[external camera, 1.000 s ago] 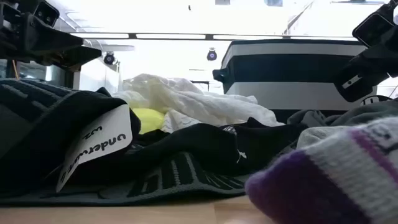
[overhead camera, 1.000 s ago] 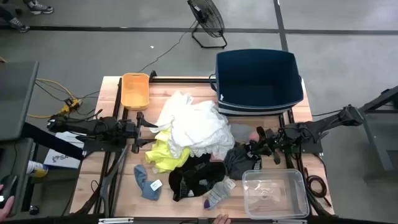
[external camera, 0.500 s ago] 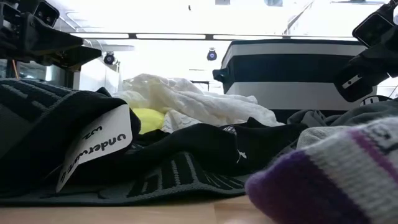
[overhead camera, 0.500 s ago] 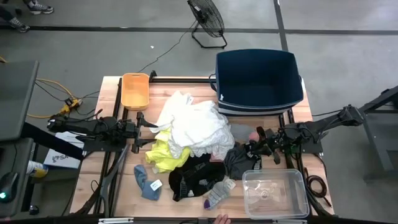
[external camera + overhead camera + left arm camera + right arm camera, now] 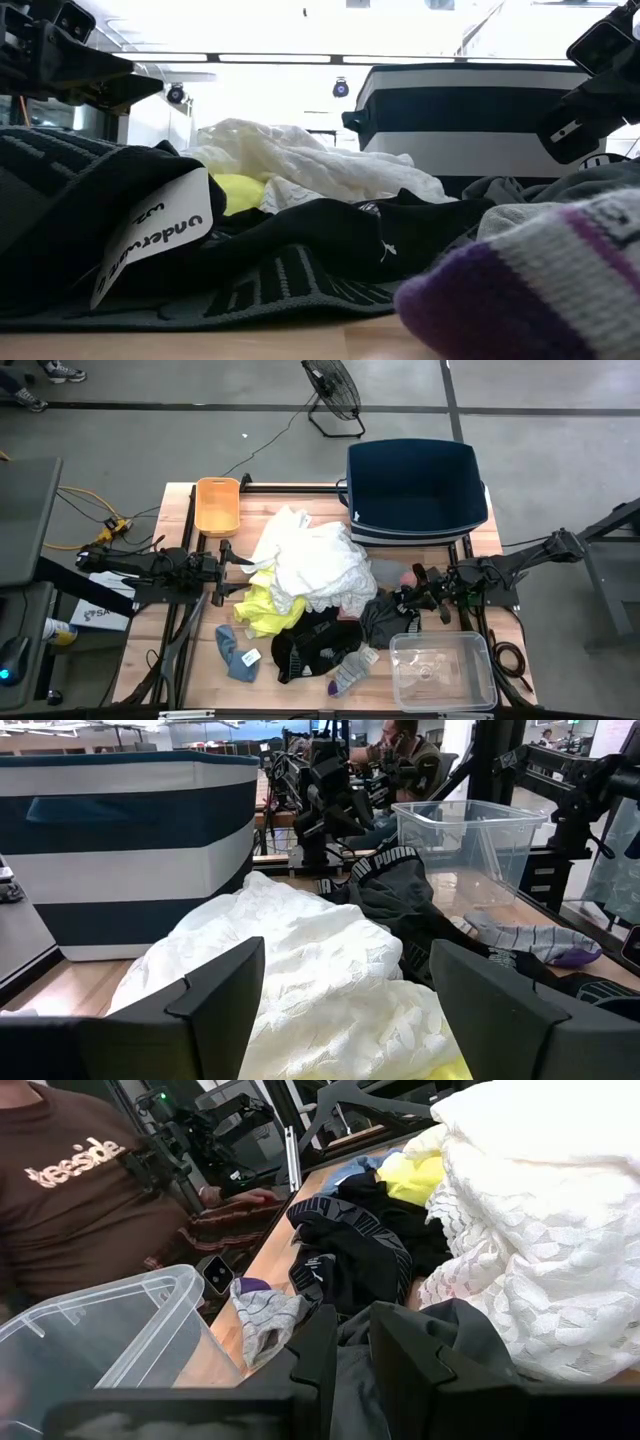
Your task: Pick & Place Cloths
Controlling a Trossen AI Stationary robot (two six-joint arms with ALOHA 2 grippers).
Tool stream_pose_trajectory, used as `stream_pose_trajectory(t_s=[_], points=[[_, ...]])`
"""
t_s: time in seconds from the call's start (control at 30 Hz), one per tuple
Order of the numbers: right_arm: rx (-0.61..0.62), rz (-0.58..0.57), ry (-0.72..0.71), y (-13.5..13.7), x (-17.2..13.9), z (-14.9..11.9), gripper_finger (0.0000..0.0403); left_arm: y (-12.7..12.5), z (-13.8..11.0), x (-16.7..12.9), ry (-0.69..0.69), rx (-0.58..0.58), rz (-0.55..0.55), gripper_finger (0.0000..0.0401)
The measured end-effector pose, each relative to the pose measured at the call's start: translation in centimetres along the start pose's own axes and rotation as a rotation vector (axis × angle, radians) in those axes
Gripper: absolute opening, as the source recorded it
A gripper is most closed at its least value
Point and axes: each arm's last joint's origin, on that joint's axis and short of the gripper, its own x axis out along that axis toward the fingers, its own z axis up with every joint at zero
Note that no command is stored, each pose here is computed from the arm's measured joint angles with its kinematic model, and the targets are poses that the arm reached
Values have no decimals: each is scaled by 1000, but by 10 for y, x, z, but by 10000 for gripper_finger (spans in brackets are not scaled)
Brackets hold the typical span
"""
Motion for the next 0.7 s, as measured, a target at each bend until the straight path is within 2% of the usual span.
stream_pose_trajectory(t_s=[0.33, 0.53, 0.7], points=[[-4, 0, 0, 0, 0, 0, 57, 0, 0, 0, 0, 0, 0, 281], [-91, -51, -28, -1, 0, 2, 57, 0, 0, 0, 0, 0, 0, 281], [1, -103, -83, -2, 0, 5, 57, 0, 0, 0, 0, 0, 0, 281]])
